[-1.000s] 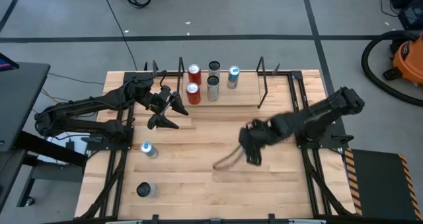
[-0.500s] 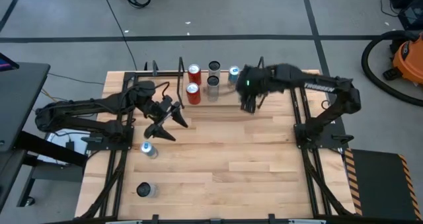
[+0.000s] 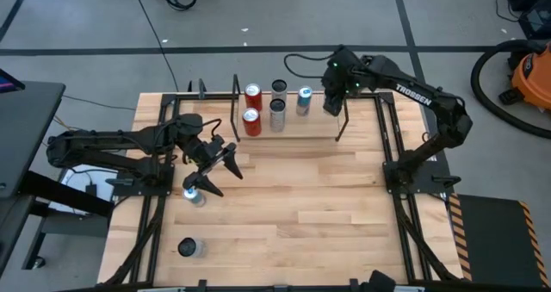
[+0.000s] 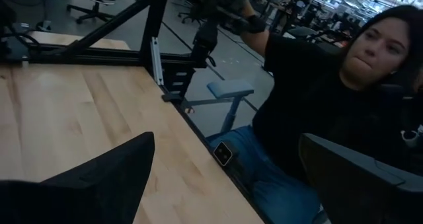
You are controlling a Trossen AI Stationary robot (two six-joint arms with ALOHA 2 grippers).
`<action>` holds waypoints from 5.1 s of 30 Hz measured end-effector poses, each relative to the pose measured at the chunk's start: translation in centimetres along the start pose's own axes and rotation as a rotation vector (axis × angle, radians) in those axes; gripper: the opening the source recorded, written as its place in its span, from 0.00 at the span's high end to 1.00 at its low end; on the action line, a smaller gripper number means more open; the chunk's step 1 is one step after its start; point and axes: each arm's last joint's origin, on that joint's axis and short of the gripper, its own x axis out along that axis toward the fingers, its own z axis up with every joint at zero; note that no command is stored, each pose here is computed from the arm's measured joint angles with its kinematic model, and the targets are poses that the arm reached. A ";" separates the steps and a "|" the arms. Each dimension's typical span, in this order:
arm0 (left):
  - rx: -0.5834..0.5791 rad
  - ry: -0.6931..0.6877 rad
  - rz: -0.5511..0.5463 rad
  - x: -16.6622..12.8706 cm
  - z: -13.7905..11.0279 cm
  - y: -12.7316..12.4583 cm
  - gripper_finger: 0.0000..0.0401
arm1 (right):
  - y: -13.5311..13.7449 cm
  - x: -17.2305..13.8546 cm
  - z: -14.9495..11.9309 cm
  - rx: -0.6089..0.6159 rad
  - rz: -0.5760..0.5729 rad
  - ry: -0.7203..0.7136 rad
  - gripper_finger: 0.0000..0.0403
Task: Place canned beverage on shelf
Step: Put the right white blue soda can on the shelf, then put the blue soda can aligned with the other blue soda can on the shelf
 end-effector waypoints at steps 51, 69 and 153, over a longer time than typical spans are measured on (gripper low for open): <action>0.079 -0.042 0.005 -0.2 0.5 0.1 0.06 | -4.3 5.1 -2.3 -0.033 0.101 -0.112 0.20; 0.114 -0.042 0.006 -0.2 0.5 0.1 0.06 | -4.2 2.8 -2.5 -0.080 0.020 -0.171 0.17; 0.377 -0.044 0.011 -0.2 0.6 0.1 0.06 | 13.9 2.6 -10.1 -0.363 0.602 -0.704 0.17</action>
